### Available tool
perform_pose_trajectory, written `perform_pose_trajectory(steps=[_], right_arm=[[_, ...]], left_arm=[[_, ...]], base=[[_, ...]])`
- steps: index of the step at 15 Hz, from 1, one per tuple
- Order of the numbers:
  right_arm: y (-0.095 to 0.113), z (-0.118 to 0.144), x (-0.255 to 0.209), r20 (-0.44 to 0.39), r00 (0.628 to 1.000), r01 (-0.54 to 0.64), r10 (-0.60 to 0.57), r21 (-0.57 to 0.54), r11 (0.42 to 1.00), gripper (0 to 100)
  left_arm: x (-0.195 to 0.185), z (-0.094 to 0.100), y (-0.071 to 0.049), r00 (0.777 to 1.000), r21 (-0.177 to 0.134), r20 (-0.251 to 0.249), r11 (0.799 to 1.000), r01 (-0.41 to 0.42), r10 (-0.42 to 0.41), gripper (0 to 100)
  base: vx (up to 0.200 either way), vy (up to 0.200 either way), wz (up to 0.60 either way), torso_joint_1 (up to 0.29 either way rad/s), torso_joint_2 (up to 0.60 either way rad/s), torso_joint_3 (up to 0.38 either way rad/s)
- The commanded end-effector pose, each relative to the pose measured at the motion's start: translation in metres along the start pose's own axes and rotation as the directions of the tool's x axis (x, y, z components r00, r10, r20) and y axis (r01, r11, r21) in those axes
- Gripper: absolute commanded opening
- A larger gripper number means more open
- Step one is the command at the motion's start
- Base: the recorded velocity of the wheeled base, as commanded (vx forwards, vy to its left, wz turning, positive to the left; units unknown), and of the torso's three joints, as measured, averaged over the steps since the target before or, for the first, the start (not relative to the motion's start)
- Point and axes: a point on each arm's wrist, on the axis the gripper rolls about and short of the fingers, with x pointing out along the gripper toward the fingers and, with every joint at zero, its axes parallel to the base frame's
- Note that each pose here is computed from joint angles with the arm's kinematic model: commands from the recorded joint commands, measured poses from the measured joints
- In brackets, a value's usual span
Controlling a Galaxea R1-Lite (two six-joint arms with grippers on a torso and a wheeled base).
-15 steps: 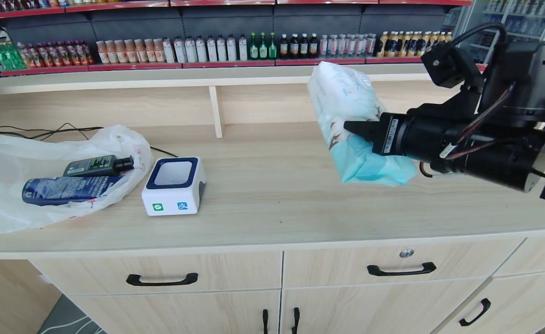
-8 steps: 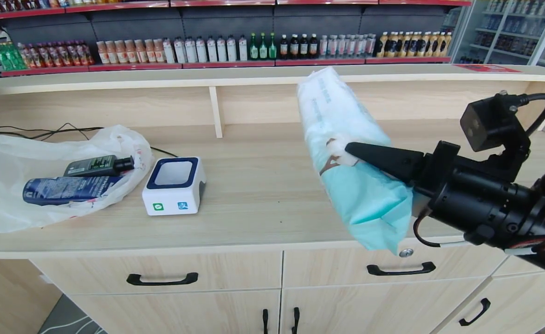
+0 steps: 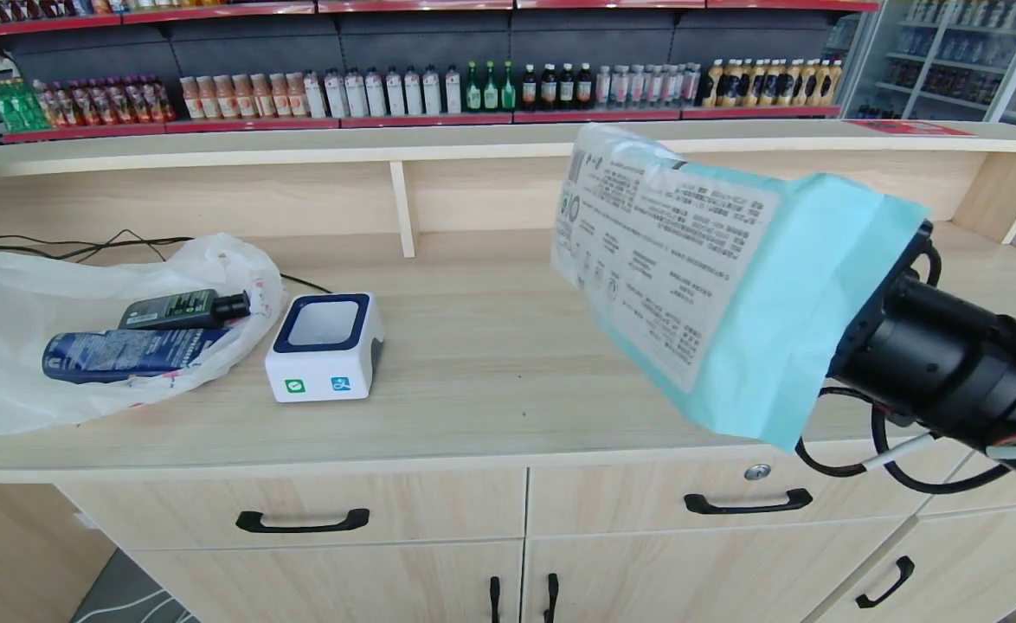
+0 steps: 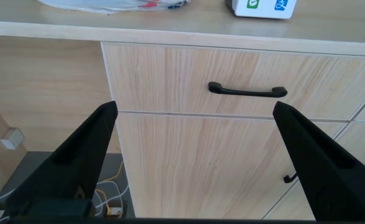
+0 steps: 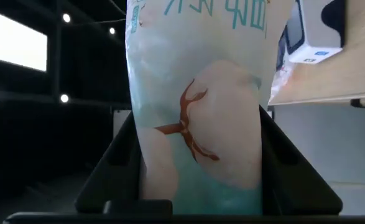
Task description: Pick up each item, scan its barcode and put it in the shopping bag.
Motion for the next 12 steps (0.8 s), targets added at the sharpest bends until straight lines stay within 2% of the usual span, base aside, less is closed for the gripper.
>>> perform_pose_trajectory(steps=[1,2,3,5,6,7,8,10,12], right_arm=[[-0.017,0.0,-0.005,-0.043,0.999,0.023,-0.02,0.07,0.997,0],[-0.029,-0.002,-0.018,-0.13,0.991,0.045,-0.028,0.126,0.991,0],[-0.035,-0.003,-0.025,-0.167,0.986,0.049,-0.022,0.159,0.986,0],[-0.041,-0.001,-0.022,-0.191,0.98,-0.001,0.057,0.28,0.96,0],[-0.049,0.002,-0.017,-0.191,0.98,0.008,0.057,0.321,0.947,0],[-0.053,0.003,-0.014,-0.197,0.979,0.024,0.045,0.332,0.943,0],[-0.058,0.0,-0.015,-0.242,0.97,0.066,0.019,0.337,0.939,0],[-0.063,-0.004,-0.028,-0.256,0.967,0.105,-0.014,0.347,0.932,0],[-0.055,-0.011,-0.042,-0.269,0.963,0.094,0.001,0.341,0.935,0]], left_arm=[[0.0,0.0,0.0,1.0,-0.001,0.001,1.0,0.0,0.0,100],[0.0,0.0,0.0,1.0,0.001,0.001,1.0,0.0,0.0,100],[0.0,0.0,0.0,1.0,0.001,0.001,1.0,0.0,0.0,100],[0.0,0.0,0.0,1.0,-0.001,0.001,1.0,0.0,0.0,100],[0.0,0.0,0.0,1.0,-0.001,0.001,1.0,0.0,0.0,100],[0.0,0.0,0.0,1.0,-0.001,0.001,1.0,0.0,0.0,100],[0.0,0.0,0.0,1.0,-0.001,0.001,1.0,0.0,0.0,100],[0.0,0.0,0.0,1.0,-0.001,0.001,1.0,0.0,0.0,100],[0.0,0.0,0.0,1.0,-0.001,0.001,1.0,0.0,0.0,100]], base=[[0.0,0.0,0.0,0.0,0.0,0.0],[0.0,0.0,0.0,0.0,0.0,0.0],[0.0,0.0,0.0,0.0,0.0,0.0],[0.0,0.0,0.0,0.0,0.0,0.0],[0.0,0.0,0.0,0.0,0.0,0.0],[0.0,0.0,0.0,0.0,0.0,0.0],[0.0,0.0,0.0,0.0,0.0,0.0],[0.0,0.0,0.0,0.0,0.0,0.0],[0.0,0.0,0.0,0.0,0.0,0.0]])
